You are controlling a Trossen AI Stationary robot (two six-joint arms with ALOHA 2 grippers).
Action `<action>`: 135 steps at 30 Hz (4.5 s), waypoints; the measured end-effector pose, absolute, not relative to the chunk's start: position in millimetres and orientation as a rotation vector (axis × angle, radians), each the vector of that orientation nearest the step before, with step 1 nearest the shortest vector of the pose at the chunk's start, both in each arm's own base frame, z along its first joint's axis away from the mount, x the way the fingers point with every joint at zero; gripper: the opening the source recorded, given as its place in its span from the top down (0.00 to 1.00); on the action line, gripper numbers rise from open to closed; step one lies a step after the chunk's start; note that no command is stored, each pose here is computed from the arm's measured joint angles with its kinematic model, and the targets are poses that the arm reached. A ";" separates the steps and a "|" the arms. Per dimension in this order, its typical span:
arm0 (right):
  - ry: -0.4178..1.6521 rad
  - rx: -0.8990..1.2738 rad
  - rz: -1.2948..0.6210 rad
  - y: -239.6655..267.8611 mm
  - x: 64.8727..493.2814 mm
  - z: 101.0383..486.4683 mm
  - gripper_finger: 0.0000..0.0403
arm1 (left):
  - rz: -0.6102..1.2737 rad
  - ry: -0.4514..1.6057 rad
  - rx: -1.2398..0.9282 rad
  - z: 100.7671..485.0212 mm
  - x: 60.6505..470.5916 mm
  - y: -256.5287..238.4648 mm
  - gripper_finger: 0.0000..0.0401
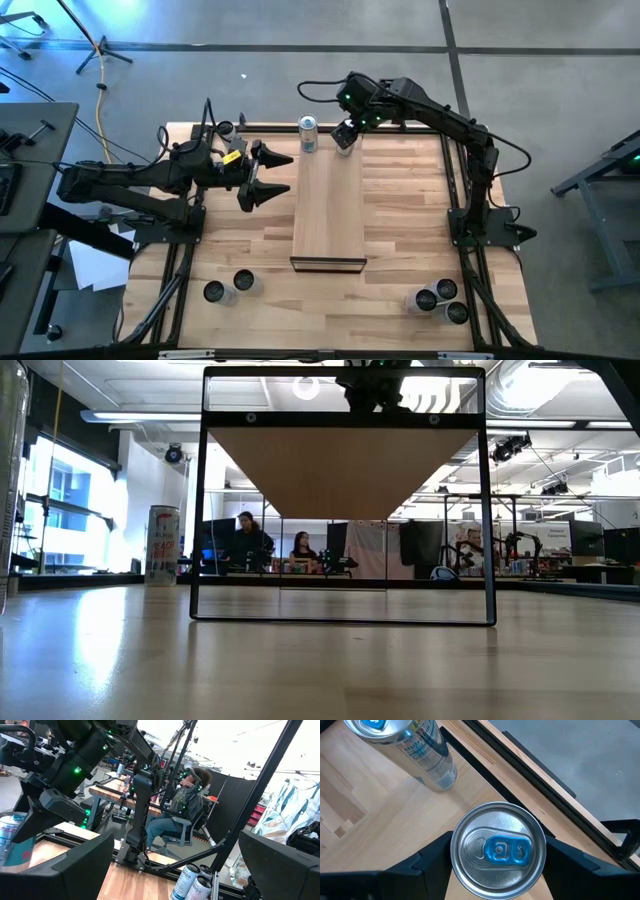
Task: Place canned beverage on shelf
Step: Put the blue soda can on the shelf aligned with the other blue soda can
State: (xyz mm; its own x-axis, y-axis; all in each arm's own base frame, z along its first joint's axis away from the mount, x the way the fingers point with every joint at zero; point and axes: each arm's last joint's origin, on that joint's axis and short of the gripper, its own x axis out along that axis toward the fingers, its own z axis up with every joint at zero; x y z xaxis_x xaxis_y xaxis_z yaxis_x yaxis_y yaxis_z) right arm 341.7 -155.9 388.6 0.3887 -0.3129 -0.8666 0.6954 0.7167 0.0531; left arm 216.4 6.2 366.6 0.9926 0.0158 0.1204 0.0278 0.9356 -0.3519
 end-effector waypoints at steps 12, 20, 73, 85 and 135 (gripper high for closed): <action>0.984 0.449 -0.669 -155.7 341.1 388.2 0.38 | -0.006 -0.122 -0.361 366.6 216.4 6.2 0.00; 1.003 0.392 -0.629 -155.5 341.2 388.3 0.38 | -0.006 -0.122 -0.361 366.6 216.4 6.2 0.00; 0.996 0.401 -0.606 -155.2 342.0 388.9 0.37 | -0.006 -0.122 -0.361 366.6 216.4 6.2 0.00; 1.006 0.399 -0.602 -154.8 341.3 388.5 0.37 | -0.007 -0.126 -0.361 366.9 216.4 6.2 0.00; 1.078 0.097 -0.340 -158.2 329.3 403.6 0.12 | -0.007 -0.125 -0.364 366.8 216.4 6.2 0.00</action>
State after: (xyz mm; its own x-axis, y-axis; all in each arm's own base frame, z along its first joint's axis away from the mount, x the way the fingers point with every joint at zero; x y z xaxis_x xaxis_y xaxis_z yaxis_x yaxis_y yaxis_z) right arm 329.3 -158.2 403.6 0.4265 -0.2244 -0.8762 0.3187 0.9439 -0.0866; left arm 216.4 6.2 366.8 0.9923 0.0158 0.1231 0.0291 0.9346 -0.3546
